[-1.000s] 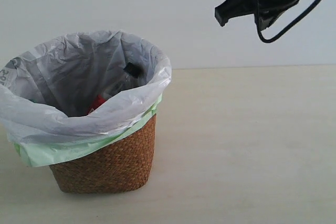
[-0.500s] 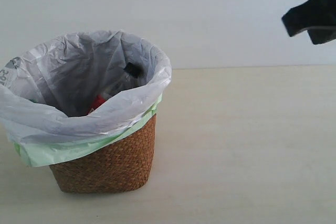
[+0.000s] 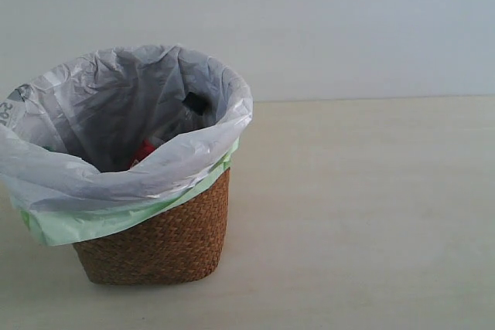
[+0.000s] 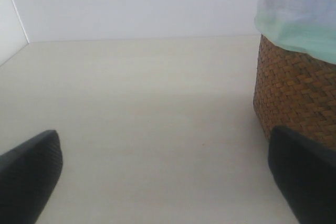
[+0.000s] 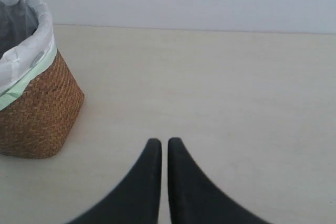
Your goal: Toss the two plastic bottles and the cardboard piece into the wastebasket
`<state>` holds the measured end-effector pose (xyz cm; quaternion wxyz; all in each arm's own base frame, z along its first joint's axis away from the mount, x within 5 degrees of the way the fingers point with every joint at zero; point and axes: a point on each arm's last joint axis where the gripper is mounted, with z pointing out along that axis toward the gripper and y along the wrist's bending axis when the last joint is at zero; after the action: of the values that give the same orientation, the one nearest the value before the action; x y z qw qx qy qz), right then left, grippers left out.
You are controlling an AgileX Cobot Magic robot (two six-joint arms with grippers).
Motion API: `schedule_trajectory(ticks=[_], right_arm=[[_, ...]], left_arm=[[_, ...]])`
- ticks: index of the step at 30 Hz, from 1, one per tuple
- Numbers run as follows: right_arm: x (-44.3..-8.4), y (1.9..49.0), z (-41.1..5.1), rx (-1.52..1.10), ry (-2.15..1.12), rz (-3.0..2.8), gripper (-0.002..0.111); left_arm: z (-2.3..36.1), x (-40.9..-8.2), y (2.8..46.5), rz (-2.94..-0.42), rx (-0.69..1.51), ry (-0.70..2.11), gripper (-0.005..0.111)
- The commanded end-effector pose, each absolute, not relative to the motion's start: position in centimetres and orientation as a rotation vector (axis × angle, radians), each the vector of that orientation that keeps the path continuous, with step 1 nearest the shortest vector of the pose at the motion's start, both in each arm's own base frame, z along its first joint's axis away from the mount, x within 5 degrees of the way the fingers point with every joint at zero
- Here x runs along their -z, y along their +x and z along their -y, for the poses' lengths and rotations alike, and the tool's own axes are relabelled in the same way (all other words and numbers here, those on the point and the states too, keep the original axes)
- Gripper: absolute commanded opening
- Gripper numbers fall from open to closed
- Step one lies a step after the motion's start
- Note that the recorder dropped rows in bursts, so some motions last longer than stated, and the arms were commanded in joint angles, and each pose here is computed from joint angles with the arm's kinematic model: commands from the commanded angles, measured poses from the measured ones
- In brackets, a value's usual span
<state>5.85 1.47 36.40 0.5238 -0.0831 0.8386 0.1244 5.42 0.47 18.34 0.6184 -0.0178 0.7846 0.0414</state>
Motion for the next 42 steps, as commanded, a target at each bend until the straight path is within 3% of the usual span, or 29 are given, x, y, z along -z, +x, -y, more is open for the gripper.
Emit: schedule_trajectory(ticks=[1,19,31,34,42], right_arm=[[-36.3,5.5,-1.2,-0.304,-0.189,-1.996,0.001],[-36.3,5.5,-1.2,-0.303,-0.189,-1.999,0.001],[-36.9,1.3,1.4,-0.375,-0.143,-1.807,0.001],[-36.9,0.4,2.1,-0.289,-0.176,-1.749,0.001],[-33.9,-0.1,1.5,-0.267,-0.065,-1.624,0.001]], left_arm=[[-0.4,-18.5,5.4,-1.791,-0.084,-0.045,0.108],[-0.4,-18.5,5.4,-1.791,-0.084,-0.045,0.108],[-0.4,-18.5,5.4,-1.791,-0.084,-0.045,0.108],[-0.4,-18.5,5.4,-1.791,-0.084,-0.045,0.108],[-0.4,-18.5,5.4,-1.791,-0.084,-0.045,0.108]])
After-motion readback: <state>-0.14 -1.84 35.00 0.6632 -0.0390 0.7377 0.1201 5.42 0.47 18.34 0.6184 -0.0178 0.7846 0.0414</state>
